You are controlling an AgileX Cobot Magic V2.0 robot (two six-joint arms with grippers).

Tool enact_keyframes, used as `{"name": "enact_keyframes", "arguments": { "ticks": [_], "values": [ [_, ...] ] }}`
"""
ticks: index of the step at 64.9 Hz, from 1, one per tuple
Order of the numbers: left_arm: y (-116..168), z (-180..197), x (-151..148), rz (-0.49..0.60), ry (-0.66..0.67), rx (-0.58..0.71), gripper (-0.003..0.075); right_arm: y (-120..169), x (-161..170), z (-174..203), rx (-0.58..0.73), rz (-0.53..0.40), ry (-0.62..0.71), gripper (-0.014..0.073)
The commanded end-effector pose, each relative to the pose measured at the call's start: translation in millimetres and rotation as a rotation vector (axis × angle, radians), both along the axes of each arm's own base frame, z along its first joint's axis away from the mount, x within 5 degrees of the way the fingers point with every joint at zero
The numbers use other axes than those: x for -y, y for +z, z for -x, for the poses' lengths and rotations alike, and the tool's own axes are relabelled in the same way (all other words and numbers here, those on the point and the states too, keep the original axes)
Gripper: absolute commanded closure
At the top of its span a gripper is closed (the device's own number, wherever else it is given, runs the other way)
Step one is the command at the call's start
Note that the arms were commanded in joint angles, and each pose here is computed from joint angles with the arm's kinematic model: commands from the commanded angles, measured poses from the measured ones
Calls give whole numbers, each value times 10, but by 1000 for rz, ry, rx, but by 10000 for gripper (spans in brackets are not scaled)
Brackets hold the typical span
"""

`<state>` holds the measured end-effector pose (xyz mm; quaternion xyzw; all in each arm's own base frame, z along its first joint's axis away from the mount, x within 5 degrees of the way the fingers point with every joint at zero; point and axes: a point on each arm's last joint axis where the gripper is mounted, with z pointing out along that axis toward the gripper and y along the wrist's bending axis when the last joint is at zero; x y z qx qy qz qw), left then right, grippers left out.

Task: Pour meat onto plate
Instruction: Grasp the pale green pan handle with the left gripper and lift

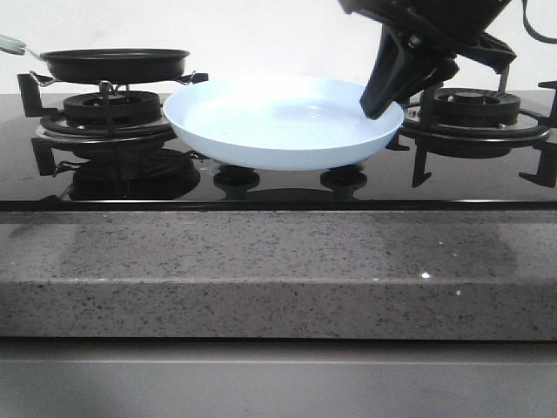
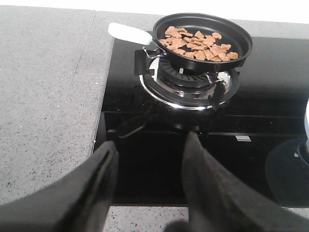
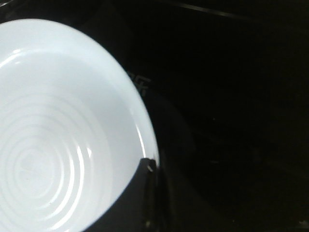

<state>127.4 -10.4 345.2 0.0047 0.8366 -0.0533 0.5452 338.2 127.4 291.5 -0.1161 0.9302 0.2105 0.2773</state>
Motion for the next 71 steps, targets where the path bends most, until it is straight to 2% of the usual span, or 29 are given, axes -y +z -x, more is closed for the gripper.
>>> {"name": "enact_keyframes", "arguments": {
  "ticks": [1, 17, 21, 28, 32, 45, 50, 56, 71],
  "values": [
    [173, -25, 9, 19, 0, 107, 409, 197, 11, 2, 83, -21, -8, 708],
    [181, -25, 22, 53, -3, 112, 389, 197, 11, 2, 83, -21, -8, 708],
    [173, -40, 22, 51, -2, 106, 311, 197, 11, 2, 83, -21, -8, 708],
    [203, -85, 24, 42, -5, 80, 112, 197, 11, 2, 83, -21, -8, 708],
    [237, -139, 30, 40, -8, 55, 69, 197, 11, 2, 83, -21, -8, 708],
    [340, -475, 14, 14, 2, -71, 86, 197, 11, 2, 83, -21, -8, 708],
    [348, -672, -48, 33, 34, -135, 87, 197, 11, 2, 83, -21, -8, 708],
    [363, -872, -114, 57, 22, -154, 101, 197, 11, 2, 83, -21, -8, 708],
    [291, -1364, -371, 287, -15, -188, 136, 197, 11, 2, 83, -21, -8, 708]
  ]
}}
